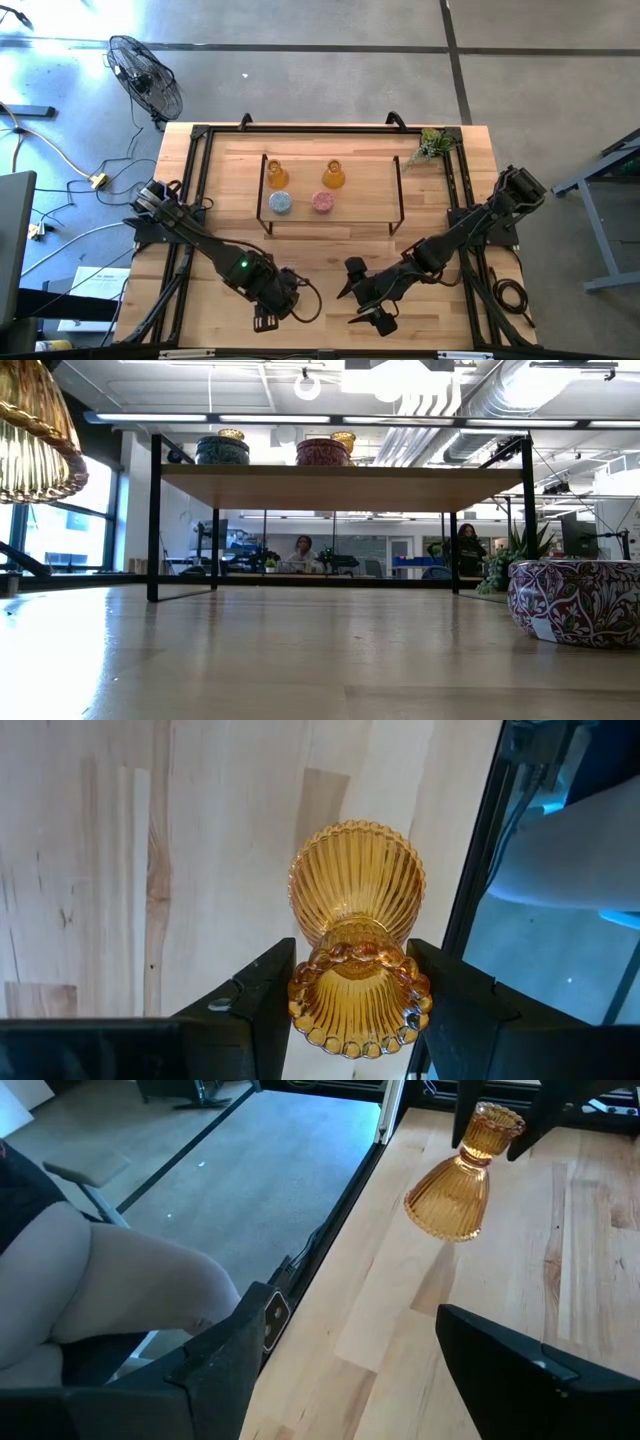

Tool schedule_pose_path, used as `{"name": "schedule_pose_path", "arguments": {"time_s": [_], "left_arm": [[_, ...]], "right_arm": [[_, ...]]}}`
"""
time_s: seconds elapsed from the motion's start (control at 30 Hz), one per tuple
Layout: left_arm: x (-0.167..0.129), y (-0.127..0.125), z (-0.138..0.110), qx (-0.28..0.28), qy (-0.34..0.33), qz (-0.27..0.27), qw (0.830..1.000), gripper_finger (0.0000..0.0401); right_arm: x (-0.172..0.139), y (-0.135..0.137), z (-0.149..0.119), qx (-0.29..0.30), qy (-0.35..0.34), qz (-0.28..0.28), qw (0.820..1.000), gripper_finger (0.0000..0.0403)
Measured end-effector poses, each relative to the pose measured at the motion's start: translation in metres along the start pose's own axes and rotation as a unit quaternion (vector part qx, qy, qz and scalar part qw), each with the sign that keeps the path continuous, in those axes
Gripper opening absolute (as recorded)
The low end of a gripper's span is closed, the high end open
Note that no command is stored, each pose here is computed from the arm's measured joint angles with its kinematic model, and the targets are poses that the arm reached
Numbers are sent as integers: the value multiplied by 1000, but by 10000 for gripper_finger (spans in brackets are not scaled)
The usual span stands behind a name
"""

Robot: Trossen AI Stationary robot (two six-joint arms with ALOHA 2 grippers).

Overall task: Pick & Place candle stick holders
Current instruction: Put the yellow glass candle holder on the shelf aligned with the other glass candle holder

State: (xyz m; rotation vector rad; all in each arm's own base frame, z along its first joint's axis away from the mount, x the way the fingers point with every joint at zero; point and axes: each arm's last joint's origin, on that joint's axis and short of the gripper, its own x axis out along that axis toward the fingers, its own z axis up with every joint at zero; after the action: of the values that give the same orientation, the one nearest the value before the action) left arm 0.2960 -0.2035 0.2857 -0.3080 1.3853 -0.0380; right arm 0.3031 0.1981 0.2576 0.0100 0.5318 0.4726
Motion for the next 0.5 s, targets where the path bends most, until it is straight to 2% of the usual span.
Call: {"name": "schedule_pose_path", "arguments": {"time_s": [0.3, 0.5], "left_arm": [[0, -3, -1, -12, -3, -3, 1000, 171], [0, -3, -1, -12, -6, -6, 1000, 171]], "right_arm": [[0, 0, 0, 0, -1, 0, 1000, 291], [-1, -5, 18, 53, -109, -69, 990, 291]]}}
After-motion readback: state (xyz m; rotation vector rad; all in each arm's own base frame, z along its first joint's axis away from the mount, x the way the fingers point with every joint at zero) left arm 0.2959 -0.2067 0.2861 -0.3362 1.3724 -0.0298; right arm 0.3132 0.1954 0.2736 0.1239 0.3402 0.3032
